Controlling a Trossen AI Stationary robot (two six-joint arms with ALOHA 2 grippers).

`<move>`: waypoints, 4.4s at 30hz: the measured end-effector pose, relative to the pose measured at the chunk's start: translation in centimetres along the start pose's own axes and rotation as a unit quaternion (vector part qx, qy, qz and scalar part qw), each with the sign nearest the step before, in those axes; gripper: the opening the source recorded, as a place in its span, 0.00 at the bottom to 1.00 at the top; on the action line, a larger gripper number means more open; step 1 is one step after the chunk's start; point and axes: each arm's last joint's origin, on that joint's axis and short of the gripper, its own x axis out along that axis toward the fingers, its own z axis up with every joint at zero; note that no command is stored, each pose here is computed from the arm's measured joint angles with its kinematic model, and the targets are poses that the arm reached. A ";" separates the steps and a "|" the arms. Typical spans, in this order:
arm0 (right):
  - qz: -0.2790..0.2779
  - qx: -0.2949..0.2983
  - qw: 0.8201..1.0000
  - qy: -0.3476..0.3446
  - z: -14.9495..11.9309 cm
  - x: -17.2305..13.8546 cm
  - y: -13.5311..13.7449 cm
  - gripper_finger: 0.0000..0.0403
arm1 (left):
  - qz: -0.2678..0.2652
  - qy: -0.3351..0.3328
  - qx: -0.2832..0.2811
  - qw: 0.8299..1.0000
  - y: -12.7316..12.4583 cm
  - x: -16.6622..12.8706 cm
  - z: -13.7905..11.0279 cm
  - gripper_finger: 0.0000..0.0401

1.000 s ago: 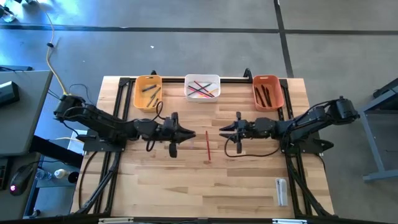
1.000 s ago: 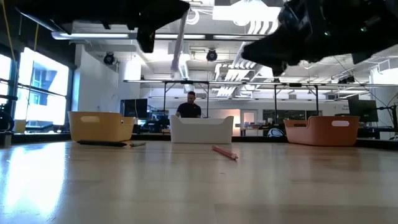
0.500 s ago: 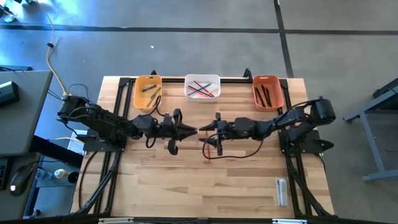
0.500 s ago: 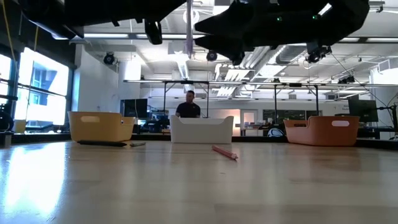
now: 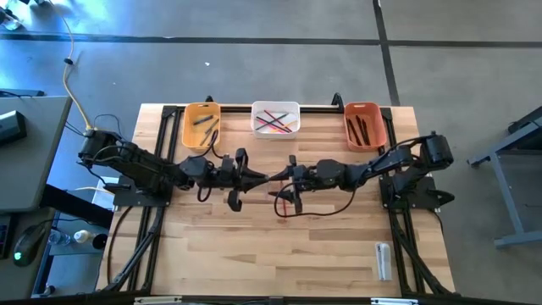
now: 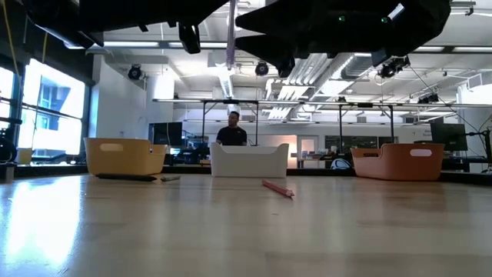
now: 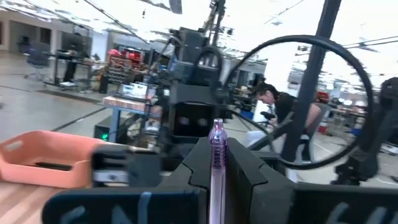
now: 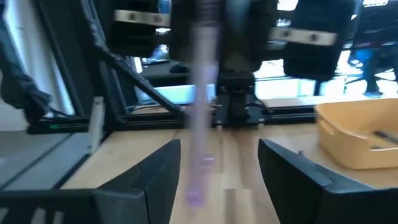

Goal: Sort crayons/erasers/pens/pencils in bins
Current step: Put the purple pen into the orange bin

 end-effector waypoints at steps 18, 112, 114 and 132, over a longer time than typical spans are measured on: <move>0.002 0.011 0.999 -0.033 0.6 0.0 0.5 0.52 | 0.000 -0.002 0.003 1.000 0.0 0.0 0.0 0.02; -0.589 0.116 0.669 0.438 -0.7 -20.5 -22.1 0.05 | 0.080 0.027 0.079 0.993 2.5 -4.9 0.4 0.00; -0.592 0.125 0.659 0.447 -1.3 -20.9 -22.6 0.05 | 0.080 0.027 0.079 0.993 2.5 -4.9 0.4 0.00; -0.595 0.144 0.640 0.464 -3.2 -21.4 -24.0 0.10 | 0.073 0.028 0.079 0.994 2.5 -4.9 0.4 0.00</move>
